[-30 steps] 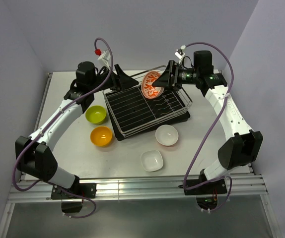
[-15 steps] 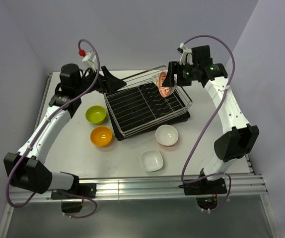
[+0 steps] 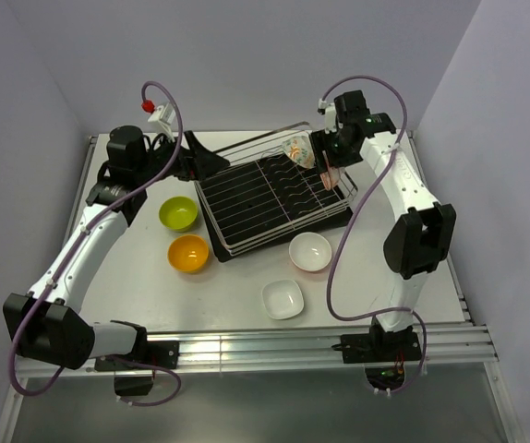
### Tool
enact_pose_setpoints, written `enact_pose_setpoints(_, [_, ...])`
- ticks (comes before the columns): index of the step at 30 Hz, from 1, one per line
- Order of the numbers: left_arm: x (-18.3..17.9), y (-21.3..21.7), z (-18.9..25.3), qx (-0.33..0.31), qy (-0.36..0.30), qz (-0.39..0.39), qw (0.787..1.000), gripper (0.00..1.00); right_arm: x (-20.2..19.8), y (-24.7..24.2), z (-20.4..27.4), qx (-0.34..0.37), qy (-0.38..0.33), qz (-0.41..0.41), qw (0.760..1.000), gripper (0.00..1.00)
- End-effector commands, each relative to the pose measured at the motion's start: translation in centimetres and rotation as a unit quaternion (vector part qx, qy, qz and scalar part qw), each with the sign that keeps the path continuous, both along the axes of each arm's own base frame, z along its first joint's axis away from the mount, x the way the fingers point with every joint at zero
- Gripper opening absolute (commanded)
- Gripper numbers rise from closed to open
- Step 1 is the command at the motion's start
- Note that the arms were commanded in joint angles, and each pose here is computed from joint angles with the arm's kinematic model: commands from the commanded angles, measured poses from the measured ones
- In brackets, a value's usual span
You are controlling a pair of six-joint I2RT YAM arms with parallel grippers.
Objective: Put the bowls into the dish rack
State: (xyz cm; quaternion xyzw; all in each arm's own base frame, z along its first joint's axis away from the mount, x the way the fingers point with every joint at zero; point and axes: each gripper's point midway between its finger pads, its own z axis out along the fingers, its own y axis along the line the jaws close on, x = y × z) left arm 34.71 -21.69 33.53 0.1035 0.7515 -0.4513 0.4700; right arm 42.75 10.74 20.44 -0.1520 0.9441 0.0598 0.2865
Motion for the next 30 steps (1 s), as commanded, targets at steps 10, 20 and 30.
enact_pose_setpoints(10, [-0.7, 0.5, 0.8, 0.001, -0.023, -0.001, 1.000, 0.91, 1.7, -0.8, -1.8, -0.103, -0.015, 0.018, 0.994, 0.00])
enact_pose_setpoints(20, [-1.0, 0.8, 0.5, 0.006, -0.025, -0.004, 1.000, 0.91, 1.9, -0.8, -3.9, -0.125, 0.005, 0.018, 0.992, 0.00])
enact_pose_setpoints(30, [-1.3, 0.7, 0.2, 0.005, -0.019, -0.013, 1.000, 0.91, 1.6, -0.1, -5.4, -0.135, 0.033, 0.026, 0.990, 0.09])
